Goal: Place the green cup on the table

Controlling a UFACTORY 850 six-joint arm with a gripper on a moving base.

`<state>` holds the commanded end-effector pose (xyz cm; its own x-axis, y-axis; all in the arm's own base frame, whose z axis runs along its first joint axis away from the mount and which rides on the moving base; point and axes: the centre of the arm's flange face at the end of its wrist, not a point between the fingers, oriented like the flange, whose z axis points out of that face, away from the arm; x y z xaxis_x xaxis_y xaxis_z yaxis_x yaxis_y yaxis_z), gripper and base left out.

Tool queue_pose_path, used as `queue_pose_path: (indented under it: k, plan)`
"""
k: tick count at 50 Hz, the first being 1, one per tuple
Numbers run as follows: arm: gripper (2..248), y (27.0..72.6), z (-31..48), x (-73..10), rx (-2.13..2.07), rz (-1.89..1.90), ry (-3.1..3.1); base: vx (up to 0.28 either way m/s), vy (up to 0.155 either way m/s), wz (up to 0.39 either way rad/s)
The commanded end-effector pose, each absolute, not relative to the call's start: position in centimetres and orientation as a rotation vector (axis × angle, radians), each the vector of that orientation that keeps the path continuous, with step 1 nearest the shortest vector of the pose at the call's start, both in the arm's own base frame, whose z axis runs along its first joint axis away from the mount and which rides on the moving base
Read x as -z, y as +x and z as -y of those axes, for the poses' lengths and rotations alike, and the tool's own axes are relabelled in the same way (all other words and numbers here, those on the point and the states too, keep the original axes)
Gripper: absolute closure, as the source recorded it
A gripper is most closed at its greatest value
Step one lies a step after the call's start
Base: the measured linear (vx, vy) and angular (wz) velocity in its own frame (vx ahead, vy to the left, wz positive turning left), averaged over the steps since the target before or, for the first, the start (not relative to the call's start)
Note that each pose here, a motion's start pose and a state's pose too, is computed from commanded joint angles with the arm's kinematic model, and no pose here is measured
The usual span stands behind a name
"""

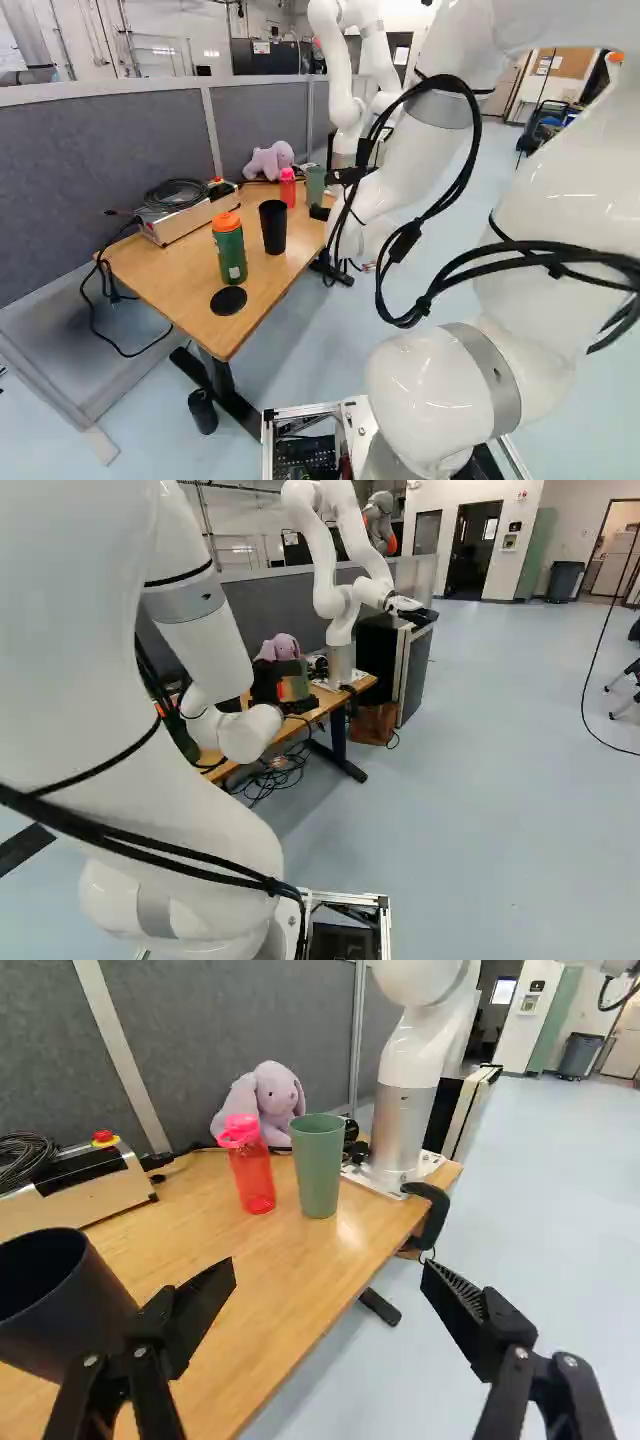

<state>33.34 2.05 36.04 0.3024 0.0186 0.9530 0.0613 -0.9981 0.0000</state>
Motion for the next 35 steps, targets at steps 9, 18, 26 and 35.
queue_pose_path:
  k: [9, 18, 26, 35]
  plan:
    - [3, 31.7, -1.4, -36.4, 1.831, 0.057, -2.519, 0.000, 0.000, 0.000]
    - [3, 30.3, -1.0, -36.5, 1.829, 0.041, -2.531, 0.000, 0.000, 0.000]
    - [3, 29.3, -0.6, -36.6, 1.828, 0.028, -2.539, 0.000, 0.000, 0.000]
    - [3, 28.4, -0.4, -36.6, 1.826, 0.017, -2.547, 0.000, 0.000, 0.000]
